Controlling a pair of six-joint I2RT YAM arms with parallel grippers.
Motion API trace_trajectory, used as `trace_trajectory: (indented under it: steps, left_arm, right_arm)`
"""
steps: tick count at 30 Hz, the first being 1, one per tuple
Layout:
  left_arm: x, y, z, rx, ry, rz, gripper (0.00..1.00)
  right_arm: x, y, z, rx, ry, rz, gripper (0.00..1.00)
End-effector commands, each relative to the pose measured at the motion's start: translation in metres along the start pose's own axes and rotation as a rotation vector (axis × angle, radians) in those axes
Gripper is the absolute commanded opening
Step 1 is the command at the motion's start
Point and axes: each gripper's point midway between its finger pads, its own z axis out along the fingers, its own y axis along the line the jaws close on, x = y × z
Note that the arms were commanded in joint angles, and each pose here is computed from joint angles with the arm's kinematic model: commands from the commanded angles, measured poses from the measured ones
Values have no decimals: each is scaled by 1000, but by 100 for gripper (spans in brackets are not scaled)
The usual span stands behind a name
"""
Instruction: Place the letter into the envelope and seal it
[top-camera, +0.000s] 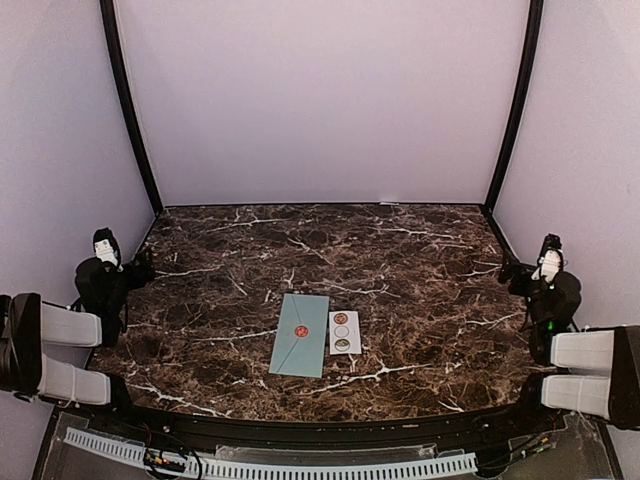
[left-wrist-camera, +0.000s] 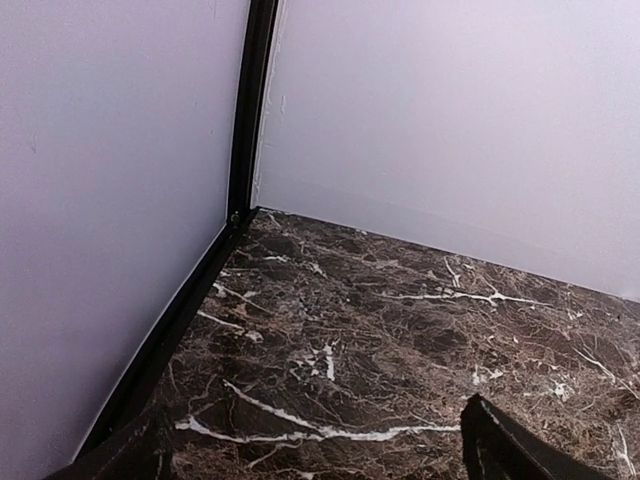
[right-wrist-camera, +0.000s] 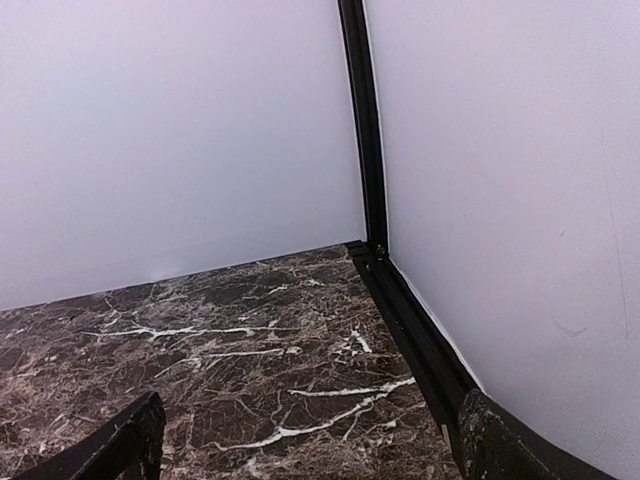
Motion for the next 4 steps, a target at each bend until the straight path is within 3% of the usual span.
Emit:
trace_trajectory:
  steps: [1,4]
  left_arm:
    - [-4,-6,-1,38,-21,32,96]
    - [-2,-5,2,37,-4,21,95]
  right_arm:
    - [-17,0,0,3,-69,-14,99]
    - [-16,-1,0,3,-70,-12,99]
